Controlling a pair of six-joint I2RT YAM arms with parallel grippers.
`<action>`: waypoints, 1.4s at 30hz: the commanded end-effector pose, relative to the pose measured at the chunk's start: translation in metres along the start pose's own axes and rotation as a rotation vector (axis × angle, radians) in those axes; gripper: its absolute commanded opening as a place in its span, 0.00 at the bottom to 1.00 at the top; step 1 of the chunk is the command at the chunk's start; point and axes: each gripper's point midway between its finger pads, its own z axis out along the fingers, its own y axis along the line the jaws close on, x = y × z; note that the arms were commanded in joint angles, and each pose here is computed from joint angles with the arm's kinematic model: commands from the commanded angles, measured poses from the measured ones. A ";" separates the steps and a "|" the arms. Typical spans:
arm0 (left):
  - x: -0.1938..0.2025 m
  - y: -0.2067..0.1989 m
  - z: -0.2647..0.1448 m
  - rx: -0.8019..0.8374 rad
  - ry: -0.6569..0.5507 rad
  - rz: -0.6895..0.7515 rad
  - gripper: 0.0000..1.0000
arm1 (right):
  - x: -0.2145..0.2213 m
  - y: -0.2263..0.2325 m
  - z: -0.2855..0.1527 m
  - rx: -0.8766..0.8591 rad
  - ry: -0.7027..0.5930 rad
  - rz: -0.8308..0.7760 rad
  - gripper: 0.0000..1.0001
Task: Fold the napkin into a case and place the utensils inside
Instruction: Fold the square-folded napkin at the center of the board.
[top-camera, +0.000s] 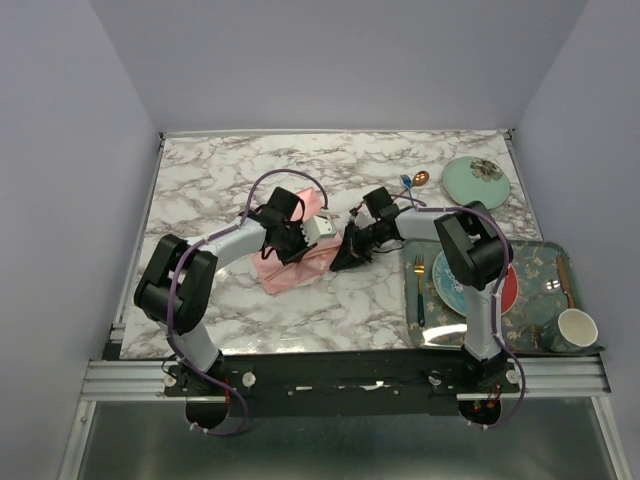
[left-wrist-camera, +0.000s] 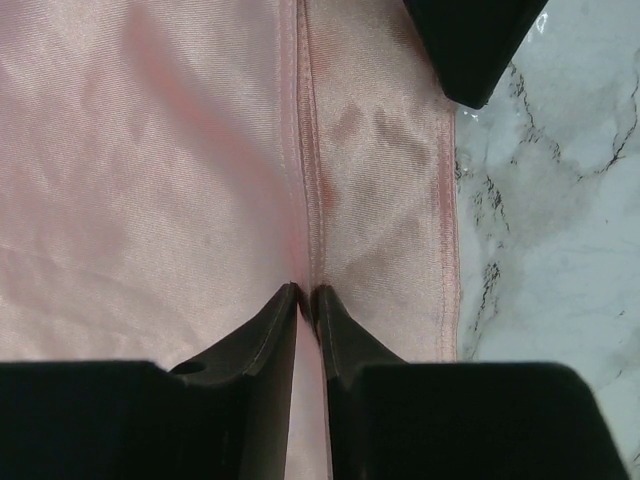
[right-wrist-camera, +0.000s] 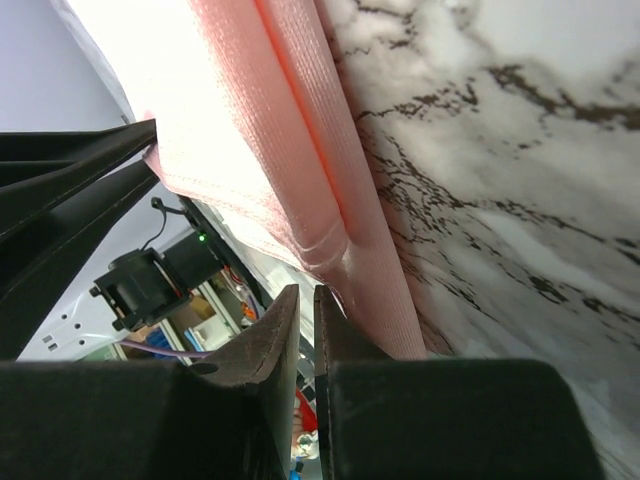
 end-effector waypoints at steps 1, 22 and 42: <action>-0.012 0.004 -0.007 -0.019 -0.015 0.020 0.19 | 0.000 -0.009 0.003 0.046 -0.001 0.021 0.18; -0.018 -0.034 -0.017 0.116 -0.028 0.030 0.00 | -0.001 -0.014 0.002 0.071 -0.019 0.034 0.09; -0.010 -0.048 -0.006 0.142 -0.002 0.013 0.00 | 0.007 0.015 -0.020 0.027 -0.047 -0.055 0.03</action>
